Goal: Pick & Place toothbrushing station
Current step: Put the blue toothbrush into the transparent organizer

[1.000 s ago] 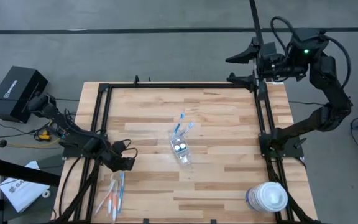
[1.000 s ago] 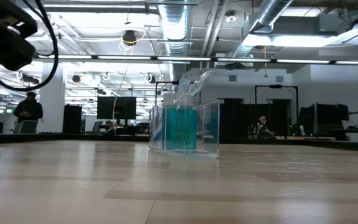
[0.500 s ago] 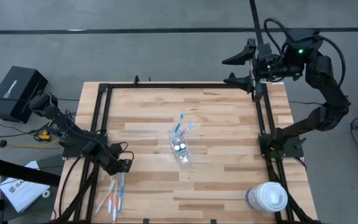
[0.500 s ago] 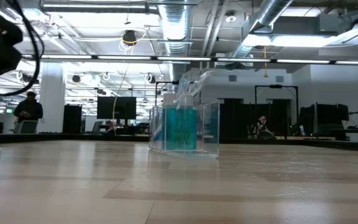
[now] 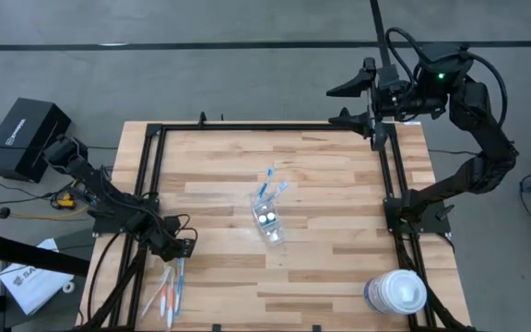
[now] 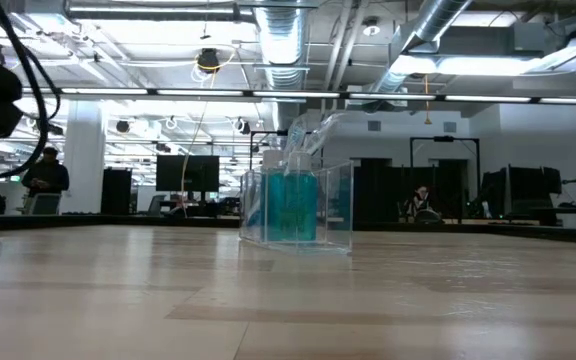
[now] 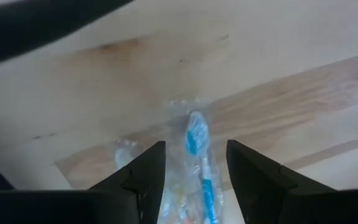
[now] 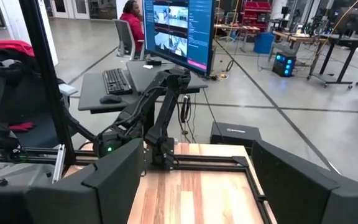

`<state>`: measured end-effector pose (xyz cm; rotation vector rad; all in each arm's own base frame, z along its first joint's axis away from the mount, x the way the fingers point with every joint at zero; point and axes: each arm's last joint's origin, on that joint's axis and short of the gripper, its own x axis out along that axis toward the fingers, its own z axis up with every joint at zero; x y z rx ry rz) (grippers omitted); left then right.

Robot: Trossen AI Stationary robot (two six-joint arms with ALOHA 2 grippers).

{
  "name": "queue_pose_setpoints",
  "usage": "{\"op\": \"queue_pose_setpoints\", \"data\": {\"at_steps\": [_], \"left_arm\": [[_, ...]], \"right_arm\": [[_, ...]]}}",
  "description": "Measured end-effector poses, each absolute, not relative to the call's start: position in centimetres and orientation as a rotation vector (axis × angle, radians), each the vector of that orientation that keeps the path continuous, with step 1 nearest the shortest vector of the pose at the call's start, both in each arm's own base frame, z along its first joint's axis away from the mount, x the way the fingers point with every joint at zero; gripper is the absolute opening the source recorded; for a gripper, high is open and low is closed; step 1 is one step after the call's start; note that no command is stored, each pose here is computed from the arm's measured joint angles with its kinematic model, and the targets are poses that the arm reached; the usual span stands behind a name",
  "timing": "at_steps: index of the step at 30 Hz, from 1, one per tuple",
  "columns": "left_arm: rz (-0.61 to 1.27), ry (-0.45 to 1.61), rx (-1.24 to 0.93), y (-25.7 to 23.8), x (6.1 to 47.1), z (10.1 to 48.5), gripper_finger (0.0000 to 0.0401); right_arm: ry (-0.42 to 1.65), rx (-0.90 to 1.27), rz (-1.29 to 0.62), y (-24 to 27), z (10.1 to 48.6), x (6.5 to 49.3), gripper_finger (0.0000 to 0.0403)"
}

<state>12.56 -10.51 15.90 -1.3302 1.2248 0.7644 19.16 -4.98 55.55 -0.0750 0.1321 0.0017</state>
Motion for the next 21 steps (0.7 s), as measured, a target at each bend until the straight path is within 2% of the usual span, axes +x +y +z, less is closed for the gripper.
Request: {"op": "queue_pose_setpoints", "data": {"at_steps": [16, 19, 21], "left_arm": [[0.745, 1.215, -1.342, -12.6, 15.1, 12.9, 0.0163], [0.747, 1.212, -1.349, -12.8, 15.5, 12.5, 0.0148], [0.747, 1.207, -1.350, -12.8, 15.6, 12.4, 0.0121]], "right_arm": [[0.128, -0.066, 0.001, -5.1, 55.5, 19.5, 0.0289], [0.127, -0.066, 0.002, -5.1, 55.6, 19.4, 0.0289], [0.127, -0.066, 0.002, -5.1, 55.5, 19.4, 0.0289]]}}
